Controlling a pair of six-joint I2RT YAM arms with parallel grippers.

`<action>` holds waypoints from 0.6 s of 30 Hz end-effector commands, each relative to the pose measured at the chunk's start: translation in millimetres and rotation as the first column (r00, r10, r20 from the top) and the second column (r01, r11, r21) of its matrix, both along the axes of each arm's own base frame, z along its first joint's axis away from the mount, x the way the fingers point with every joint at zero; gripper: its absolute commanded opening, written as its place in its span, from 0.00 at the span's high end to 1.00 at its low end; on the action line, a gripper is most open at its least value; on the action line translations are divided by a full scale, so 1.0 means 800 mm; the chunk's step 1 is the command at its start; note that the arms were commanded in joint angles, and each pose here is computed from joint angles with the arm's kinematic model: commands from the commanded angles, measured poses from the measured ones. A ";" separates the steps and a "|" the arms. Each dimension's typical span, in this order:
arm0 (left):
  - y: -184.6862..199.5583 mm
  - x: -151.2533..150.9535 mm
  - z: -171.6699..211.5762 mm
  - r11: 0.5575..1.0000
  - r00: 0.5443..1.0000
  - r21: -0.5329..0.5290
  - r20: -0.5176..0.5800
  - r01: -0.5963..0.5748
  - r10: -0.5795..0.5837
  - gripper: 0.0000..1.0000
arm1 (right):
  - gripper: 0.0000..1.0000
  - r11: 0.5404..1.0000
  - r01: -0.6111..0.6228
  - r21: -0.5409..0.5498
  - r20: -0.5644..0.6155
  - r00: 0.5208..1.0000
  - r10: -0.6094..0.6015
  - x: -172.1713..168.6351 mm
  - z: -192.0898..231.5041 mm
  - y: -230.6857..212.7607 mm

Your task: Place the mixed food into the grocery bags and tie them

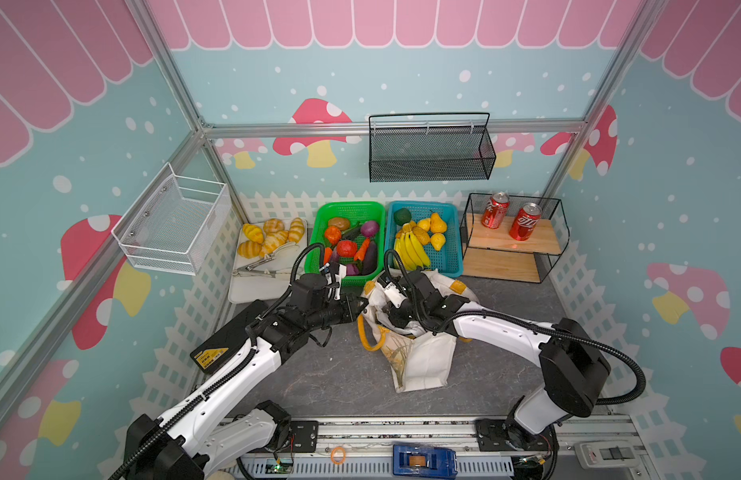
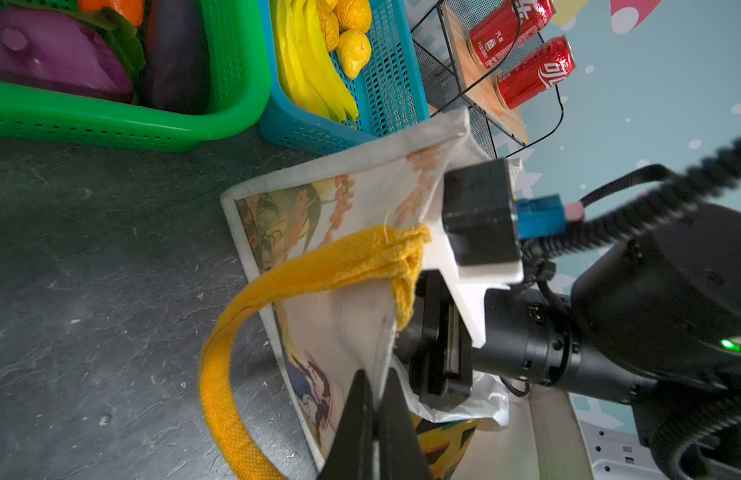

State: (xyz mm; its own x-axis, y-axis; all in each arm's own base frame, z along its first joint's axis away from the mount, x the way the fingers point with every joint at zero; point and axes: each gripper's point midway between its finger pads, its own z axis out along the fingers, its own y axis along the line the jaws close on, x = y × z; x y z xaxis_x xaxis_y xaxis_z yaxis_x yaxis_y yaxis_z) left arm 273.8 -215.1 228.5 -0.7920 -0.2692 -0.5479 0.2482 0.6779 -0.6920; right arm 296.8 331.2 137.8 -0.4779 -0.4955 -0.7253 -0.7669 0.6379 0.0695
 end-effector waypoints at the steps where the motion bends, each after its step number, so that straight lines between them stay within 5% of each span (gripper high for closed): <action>1: 0.017 0.025 0.047 0.993 0.986 -0.090 0.143 -0.074 0.086 1.00 | 0.69 0.997 -0.036 -0.062 -0.037 0.999 0.034 -0.027 0.005 -0.019; 12: 0.048 0.038 0.022 0.990 0.982 -0.020 0.126 -0.138 0.139 1.00 | 0.37 0.996 0.079 0.035 0.177 0.981 -0.084 -0.010 0.139 -0.073; 18: 0.048 0.036 0.016 0.991 0.984 -0.018 0.114 -0.133 0.134 1.00 | 0.39 0.969 0.235 0.068 0.106 0.965 -0.242 0.010 0.133 -0.147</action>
